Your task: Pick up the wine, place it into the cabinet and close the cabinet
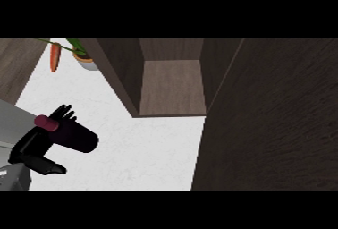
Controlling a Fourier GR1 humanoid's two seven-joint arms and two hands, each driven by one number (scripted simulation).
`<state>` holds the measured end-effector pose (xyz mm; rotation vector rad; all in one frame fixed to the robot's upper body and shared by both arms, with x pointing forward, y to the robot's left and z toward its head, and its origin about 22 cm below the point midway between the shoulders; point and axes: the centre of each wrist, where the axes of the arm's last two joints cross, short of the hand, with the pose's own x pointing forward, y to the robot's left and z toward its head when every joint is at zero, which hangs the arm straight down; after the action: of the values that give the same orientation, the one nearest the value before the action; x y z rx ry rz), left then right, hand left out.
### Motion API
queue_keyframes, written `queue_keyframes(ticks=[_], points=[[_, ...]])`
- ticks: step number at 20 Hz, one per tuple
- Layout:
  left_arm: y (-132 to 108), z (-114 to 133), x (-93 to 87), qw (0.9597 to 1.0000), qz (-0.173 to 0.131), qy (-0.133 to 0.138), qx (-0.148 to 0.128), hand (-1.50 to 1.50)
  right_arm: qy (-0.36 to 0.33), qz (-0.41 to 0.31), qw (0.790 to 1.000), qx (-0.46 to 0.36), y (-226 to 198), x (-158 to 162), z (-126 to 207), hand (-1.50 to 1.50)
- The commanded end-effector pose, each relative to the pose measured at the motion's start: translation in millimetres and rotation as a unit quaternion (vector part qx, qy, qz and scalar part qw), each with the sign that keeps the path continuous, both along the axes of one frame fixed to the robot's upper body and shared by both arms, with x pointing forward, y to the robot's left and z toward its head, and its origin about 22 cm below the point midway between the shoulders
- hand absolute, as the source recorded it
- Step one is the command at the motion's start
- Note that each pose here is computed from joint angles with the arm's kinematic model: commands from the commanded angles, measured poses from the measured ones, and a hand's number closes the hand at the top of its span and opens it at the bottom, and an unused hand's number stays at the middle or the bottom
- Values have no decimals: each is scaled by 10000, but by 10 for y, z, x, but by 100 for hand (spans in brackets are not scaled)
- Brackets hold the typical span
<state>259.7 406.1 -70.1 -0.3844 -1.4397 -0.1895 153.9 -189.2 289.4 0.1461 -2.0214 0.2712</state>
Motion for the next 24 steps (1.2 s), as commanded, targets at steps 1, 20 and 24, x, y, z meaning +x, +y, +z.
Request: queue_keyframes(ticks=[1,20,24], points=[[201,-53,-51,9980,-152,-81,-604,-150,63,324,9995,20,-68,-273,-23,-150],[-357,-363,140,9940,-330,-6,-1043,150,86,301,9994,146,-21,-171,-18,-150],[-393,-326,179,9920,-698,-123,-1043,150,120,302,9994,98,16,-191,-28,-150]])
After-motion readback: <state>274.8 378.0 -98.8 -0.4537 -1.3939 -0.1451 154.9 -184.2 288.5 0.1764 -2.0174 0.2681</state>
